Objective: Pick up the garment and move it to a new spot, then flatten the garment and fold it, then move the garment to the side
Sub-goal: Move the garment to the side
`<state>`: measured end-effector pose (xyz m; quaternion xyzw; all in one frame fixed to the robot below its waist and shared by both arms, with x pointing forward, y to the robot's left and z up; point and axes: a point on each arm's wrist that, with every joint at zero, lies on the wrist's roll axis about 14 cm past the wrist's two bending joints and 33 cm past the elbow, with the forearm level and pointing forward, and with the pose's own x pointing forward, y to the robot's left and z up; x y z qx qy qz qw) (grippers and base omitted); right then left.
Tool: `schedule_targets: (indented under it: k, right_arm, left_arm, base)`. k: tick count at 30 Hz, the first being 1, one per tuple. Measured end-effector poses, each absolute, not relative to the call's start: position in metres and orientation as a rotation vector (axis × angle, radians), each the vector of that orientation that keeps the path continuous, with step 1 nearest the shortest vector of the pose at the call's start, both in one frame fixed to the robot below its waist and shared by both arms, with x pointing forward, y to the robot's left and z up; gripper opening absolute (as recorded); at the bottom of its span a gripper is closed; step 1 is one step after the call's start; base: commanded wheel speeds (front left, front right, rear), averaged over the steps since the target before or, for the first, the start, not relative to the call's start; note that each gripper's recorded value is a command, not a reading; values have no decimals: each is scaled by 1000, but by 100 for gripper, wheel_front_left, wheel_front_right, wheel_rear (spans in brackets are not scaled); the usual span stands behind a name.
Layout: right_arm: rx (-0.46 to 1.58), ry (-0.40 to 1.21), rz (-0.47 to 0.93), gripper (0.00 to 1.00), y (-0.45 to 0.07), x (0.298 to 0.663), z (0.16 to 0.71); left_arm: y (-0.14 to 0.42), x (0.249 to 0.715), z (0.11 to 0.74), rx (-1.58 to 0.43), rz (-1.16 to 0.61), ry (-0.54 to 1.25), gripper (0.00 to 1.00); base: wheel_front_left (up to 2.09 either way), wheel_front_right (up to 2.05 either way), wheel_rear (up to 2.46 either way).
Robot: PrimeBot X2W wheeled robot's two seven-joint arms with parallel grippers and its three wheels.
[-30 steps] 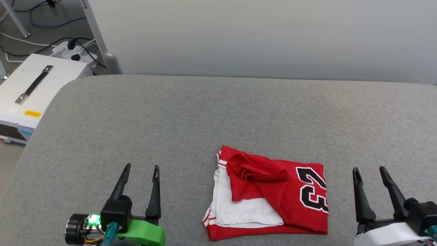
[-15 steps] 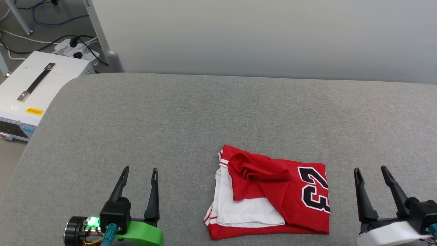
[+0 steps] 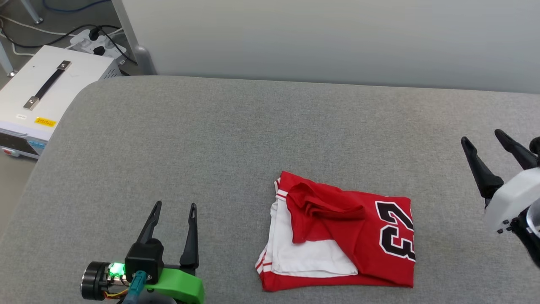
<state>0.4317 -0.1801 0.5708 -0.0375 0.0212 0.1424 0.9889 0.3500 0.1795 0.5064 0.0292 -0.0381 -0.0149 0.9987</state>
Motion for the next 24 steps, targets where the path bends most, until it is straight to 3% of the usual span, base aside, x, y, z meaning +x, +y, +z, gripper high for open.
schedule_targets:
  k: [6, 10, 17, 24]
  right_arm:
    - [55, 546, 363, 100, -179, 423, 497]
    - [113, 741, 401, 100, -172, 409, 463]
    - [181, 930, 460, 100, -146, 394, 413]
    - [217, 1022, 516, 100, -115, 391, 377]
  left_arm:
    - [182, 356, 503, 55, -18, -65, 100]
    - [183, 361, 502, 52, -13, -60, 100]
    - [188, 371, 499, 54, 1, -51, 100]
    - [194, 379, 491, 62, 16, -28, 100]
  base:
    - [0, 0, 0]
    - [0, 0, 0]
    - [0, 0, 0]
    - [0, 0, 0]
